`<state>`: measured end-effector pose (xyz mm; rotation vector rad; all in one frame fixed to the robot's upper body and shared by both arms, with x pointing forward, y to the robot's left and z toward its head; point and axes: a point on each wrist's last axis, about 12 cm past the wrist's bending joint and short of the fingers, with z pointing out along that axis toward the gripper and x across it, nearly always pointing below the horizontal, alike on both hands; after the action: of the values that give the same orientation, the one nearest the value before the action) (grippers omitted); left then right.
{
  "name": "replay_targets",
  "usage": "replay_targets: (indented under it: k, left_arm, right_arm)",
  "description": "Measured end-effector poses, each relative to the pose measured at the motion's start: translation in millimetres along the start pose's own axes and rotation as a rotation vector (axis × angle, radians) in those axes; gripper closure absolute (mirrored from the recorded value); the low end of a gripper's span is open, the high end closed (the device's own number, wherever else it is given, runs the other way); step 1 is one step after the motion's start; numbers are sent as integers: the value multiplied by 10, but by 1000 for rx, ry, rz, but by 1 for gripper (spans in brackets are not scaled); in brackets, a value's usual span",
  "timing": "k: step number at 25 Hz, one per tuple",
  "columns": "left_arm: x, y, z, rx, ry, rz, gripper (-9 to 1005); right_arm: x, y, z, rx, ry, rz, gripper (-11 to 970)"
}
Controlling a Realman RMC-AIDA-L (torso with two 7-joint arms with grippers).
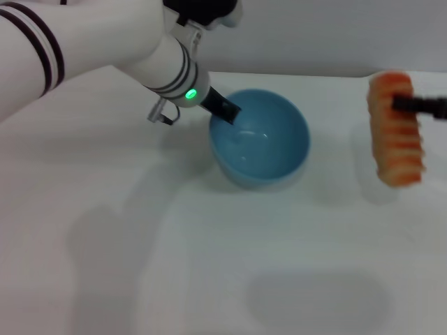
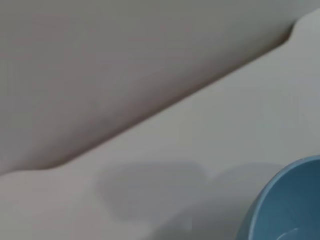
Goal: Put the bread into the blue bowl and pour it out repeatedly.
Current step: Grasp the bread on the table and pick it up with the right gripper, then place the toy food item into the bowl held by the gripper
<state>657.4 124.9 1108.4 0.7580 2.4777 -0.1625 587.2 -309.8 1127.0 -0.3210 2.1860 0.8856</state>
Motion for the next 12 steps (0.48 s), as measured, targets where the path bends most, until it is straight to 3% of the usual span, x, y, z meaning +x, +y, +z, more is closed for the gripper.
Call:
replay_targets:
  k: [6, 12]
  left_arm:
    - [-15, -202, 11, 77, 15, 6, 998]
    - [-35, -332, 3, 124, 4, 10, 998]
  right_arm:
    - [-189, 227, 174, -162, -143, -86, 687]
    - [-116, 299, 522, -210, -143, -85, 707]
